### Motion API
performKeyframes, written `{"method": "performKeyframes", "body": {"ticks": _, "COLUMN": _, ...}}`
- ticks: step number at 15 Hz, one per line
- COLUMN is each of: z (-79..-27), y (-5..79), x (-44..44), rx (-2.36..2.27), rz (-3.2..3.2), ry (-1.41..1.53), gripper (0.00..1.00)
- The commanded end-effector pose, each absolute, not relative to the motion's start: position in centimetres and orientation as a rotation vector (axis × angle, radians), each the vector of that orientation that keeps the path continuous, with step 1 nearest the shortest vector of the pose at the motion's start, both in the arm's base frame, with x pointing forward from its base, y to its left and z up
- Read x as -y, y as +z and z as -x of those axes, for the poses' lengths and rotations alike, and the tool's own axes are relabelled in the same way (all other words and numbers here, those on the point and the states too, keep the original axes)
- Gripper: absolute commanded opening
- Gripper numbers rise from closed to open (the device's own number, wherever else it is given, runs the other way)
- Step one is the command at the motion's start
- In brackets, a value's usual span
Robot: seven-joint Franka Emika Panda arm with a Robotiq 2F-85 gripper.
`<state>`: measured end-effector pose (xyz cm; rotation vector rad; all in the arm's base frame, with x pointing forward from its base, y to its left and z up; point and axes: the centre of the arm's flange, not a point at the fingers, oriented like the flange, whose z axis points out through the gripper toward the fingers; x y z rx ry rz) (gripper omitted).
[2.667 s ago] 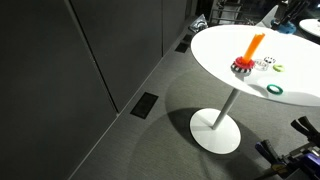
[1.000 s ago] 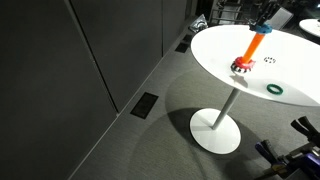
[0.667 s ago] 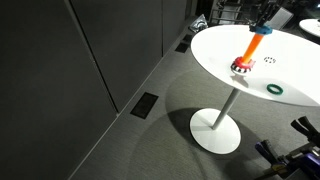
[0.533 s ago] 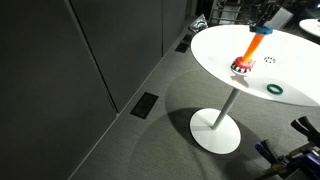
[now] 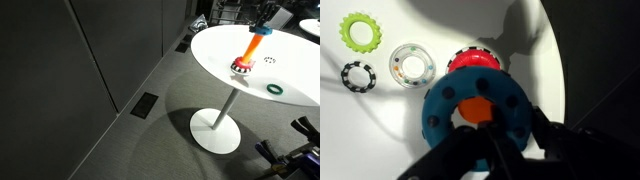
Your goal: Move the ring stacking stand to the right, pick up the blue ring and stack it on the ring stacking stand
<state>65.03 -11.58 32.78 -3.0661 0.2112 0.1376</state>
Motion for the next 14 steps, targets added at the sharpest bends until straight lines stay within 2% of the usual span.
{"method": "performKeyframes", "body": {"ticks": 1, "z": -66.00, "y": 33.11, "x": 11.50, "rx": -0.240, "rz": 3.084, "ry": 0.151, "gripper": 0.10}}
{"method": "performKeyframes", "body": {"ticks": 12, "z": -66.47, "y": 32.32, "x": 11.23, "rx": -0.240, "rz": 3.117, "ry": 0.152, "gripper": 0.12}}
{"method": "performKeyframes", "body": {"ticks": 13, "z": -66.49, "y": 32.34, "x": 11.23, "rx": -0.241, "rz": 3.119, "ry": 0.152, "gripper": 0.17}}
{"method": "performKeyframes", "body": {"ticks": 14, "z": -66.50, "y": 32.35, "x": 11.23, "rx": -0.242, "rz": 3.121, "ry": 0.152, "gripper": 0.43}}
